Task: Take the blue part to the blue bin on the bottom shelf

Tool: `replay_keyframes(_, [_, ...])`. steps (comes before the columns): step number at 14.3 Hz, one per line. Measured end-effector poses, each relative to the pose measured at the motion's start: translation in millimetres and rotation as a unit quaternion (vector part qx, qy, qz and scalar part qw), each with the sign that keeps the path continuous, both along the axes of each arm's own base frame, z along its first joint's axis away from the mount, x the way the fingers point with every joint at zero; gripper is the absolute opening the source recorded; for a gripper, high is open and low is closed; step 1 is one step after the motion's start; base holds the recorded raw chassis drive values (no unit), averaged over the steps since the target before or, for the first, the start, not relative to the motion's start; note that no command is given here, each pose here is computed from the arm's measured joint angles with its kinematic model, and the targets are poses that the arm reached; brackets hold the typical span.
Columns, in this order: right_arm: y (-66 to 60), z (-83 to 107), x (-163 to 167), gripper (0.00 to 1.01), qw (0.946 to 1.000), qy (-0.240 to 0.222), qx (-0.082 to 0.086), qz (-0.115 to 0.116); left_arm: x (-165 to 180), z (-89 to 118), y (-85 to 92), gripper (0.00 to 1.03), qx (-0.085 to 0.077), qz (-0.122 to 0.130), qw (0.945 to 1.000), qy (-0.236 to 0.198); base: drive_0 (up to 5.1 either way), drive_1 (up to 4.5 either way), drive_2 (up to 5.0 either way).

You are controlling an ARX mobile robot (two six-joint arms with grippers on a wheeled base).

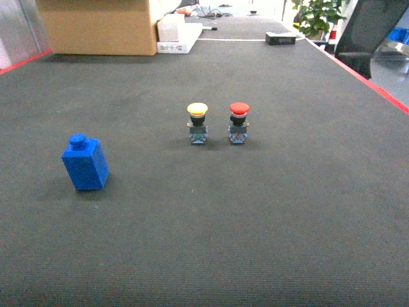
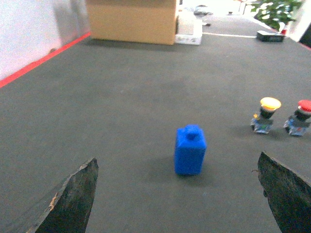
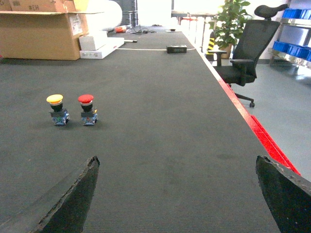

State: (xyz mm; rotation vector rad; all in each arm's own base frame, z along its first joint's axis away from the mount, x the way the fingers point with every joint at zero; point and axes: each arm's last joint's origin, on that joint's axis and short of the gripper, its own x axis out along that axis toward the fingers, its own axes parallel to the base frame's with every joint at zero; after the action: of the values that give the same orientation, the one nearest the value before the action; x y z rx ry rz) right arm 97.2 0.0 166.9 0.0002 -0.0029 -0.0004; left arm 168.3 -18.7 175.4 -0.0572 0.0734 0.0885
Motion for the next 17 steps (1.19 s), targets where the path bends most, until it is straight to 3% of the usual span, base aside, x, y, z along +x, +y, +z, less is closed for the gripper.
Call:
replay_keyframes(2, [0.0, 0.0, 0, 0.98, 1.0, 0.0, 0.0, 0.0, 38, -1, -8.5, 0.98, -0.003, -0.016, 0.9999, -0.003, 0.0, 0.0, 0.0])
replay_keyframes(5, [0.0, 0.0, 0, 0.98, 1.0, 0.0, 0.0, 0.0, 100, -36, -25.1, 0.98, 0.006, -0.042, 0.9966, 0.071, 0.0, 0.0, 0.0])
replay_keyframes(9, [0.0, 0.0, 0, 0.98, 1.0, 0.0, 0.0, 0.0, 174, -77, -22.6, 0.98, 0.004, -0.042, 0.9937, 0.103, 0.0, 0.0, 0.0])
replay_keyframes(12, [0.0, 0.0, 0, 0.98, 1.0, 0.0, 0.0, 0.0, 210, -105, -22.0, 0.98, 0.004, -0.038, 0.9916, 0.123, 0.0, 0.0, 0.0])
replay_keyframes(14, [0.0, 0.0, 0, 0.98, 1.0, 0.0, 0.0, 0.0, 220, -109, -21.0, 0.98, 0.003, -0.038, 0.9917, 0.123, 0.0, 0.0, 0.0])
replay_keyframes(17, [0.0, 0.0, 0, 0.98, 1.0, 0.0, 0.0, 0.0, 225, -108, -17.7, 0.63, 0.013, -0.037, 0.9921, 0.119, 0.0, 0.0, 0.0])
